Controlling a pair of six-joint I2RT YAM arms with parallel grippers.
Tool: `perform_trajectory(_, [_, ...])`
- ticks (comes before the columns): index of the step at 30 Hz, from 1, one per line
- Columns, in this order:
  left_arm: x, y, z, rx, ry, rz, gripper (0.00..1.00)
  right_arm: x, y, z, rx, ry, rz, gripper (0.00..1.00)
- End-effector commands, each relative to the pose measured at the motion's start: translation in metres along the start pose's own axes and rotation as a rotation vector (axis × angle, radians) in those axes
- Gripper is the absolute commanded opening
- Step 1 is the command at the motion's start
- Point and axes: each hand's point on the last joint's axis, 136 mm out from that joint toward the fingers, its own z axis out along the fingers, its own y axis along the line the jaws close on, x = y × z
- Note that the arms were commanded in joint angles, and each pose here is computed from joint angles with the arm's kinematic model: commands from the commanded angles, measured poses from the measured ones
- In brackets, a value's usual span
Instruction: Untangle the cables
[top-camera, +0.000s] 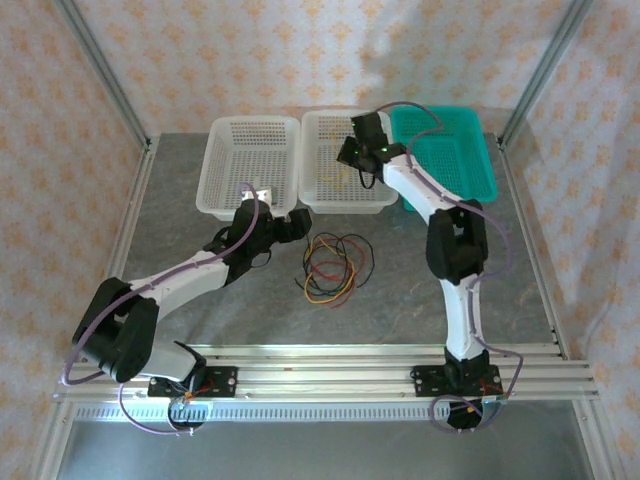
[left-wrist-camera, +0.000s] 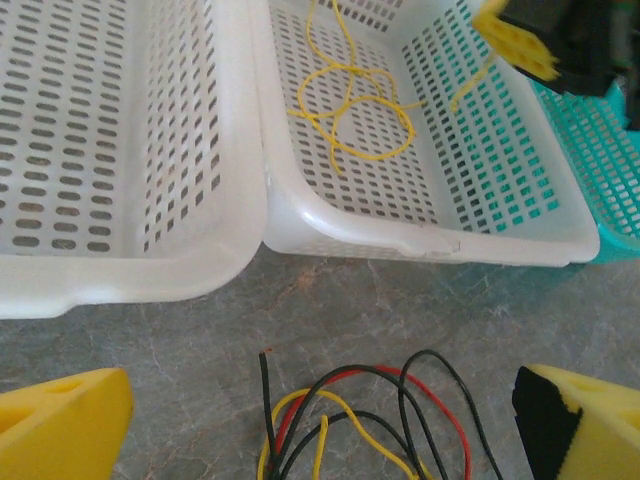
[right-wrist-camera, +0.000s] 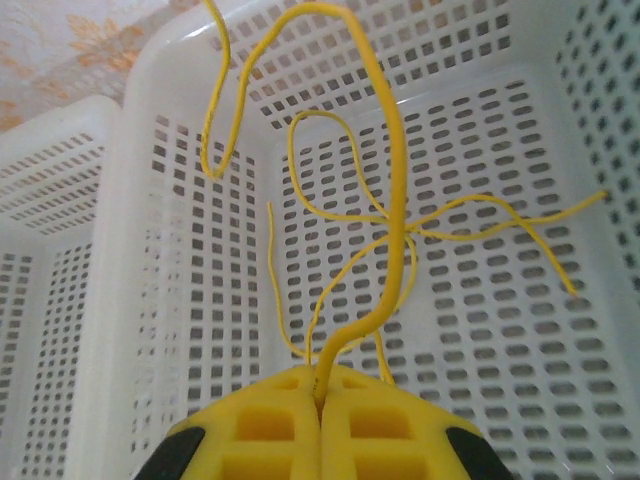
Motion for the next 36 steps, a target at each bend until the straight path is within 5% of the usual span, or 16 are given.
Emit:
perform_trajectory(1, [-0.005, -0.011, 0.002, 0.053, 0.000, -0.010, 0.99, 0.008, -0.009, 0.017, 0.046, 0.060, -0.017, 0.00])
perform_trajectory(11, [0.015, -0.011, -0.008, 0.102, 0.048, 0.013, 0.97, -0.001, -0.008, 0.028, 0.063, 0.055, -0.030, 0.27])
perform_trajectory(21, [0.043, -0.012, -0.032, 0.143, 0.104, 0.053, 0.82, -0.022, 0.007, -0.053, -0.009, -0.040, -0.051, 0.32])
perform_trajectory(29, [0.100, -0.016, -0.051, 0.181, 0.199, 0.067, 0.82, 0.055, 0.008, -0.126, -0.102, -0.032, -0.157, 0.29])
perform_trajectory(36, [0.136, -0.023, -0.055, 0.198, 0.258, 0.128, 0.82, 0.136, -0.042, -0.152, -0.005, 0.043, -0.138, 0.25])
